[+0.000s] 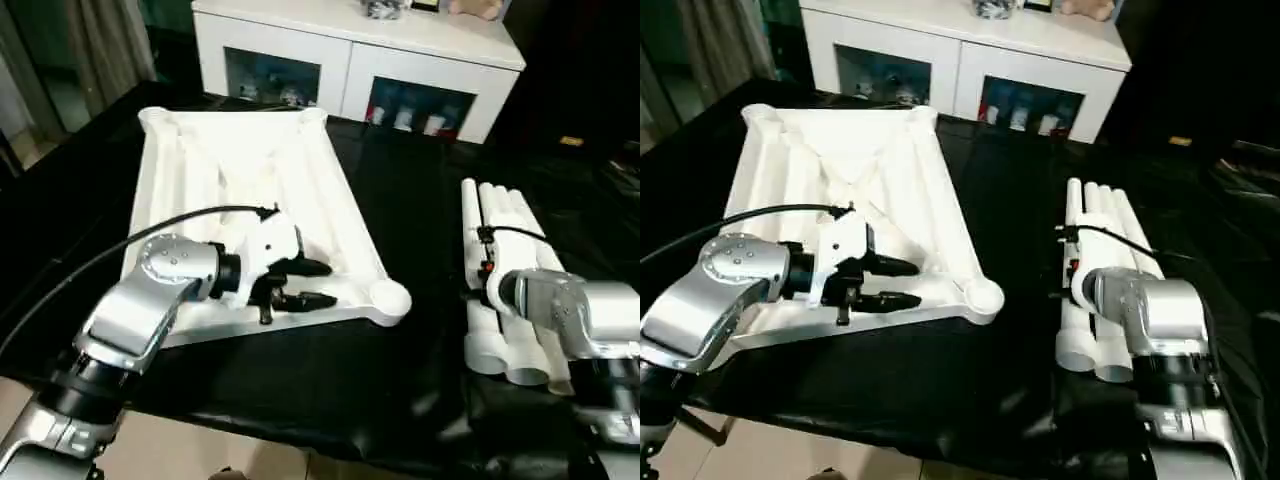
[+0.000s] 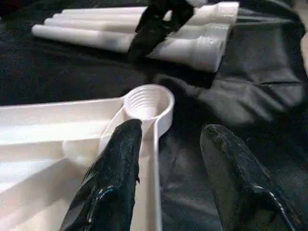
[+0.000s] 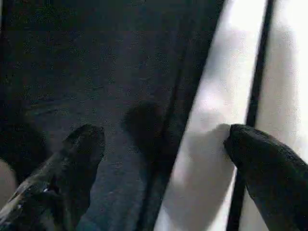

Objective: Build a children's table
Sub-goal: Pick table leg

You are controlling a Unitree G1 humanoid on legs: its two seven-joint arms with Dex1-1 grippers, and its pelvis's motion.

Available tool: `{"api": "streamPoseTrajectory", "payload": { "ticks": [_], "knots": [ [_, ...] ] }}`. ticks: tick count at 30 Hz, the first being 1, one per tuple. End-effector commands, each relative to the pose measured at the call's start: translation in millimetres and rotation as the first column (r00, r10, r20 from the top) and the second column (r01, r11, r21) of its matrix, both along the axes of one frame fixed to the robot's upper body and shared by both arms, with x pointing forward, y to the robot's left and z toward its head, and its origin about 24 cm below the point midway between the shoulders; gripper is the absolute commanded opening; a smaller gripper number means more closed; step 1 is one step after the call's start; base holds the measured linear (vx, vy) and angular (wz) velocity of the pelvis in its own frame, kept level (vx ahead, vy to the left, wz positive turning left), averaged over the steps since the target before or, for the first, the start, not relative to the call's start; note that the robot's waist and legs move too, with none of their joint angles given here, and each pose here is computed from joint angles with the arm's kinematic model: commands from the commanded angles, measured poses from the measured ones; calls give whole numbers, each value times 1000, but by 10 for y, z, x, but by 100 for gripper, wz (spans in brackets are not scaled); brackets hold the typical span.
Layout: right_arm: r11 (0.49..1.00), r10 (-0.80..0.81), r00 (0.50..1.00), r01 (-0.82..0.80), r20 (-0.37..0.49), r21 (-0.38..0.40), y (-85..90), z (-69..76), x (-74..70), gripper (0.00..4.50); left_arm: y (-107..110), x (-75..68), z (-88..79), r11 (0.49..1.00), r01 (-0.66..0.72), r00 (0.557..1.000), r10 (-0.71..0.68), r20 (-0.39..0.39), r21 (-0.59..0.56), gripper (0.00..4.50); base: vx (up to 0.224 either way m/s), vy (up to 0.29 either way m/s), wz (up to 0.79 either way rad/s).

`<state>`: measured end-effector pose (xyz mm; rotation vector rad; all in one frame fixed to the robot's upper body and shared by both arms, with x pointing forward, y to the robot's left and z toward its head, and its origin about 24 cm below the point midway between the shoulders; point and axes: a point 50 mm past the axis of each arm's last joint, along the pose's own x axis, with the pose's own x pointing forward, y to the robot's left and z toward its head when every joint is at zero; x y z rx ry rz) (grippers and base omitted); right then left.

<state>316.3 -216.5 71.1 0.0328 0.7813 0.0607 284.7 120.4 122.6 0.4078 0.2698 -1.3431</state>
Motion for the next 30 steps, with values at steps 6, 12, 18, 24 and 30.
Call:
{"api": "streamPoseTrajectory", "payload": {
  "ticks": [6,12,18,24,30],
  "knots": [
    [999,-48,998,49,-49,17,-73,-18,18,450,-30,-21,11,1000,0,1000,0,5,8,224,0,0,0],
    [997,-63,994,66,-87,37,-82,-64,27,450,-27,-29,28,1000,-9,1000,9,9,12,224,0,0,0],
    [996,-65,990,72,-129,51,-90,-126,0,432,-29,-31,31,1000,-15,1000,15,17,16,229,0,0,0],
    [996,-66,988,73,-143,47,-96,-153,-6,385,-24,-29,36,1000,-22,1000,22,21,16,231,0,0,0],
    [996,-67,987,75,-145,50,-103,-148,15,341,-12,-10,48,999,-33,999,32,30,19,231,0,0,0]
  ]
}}
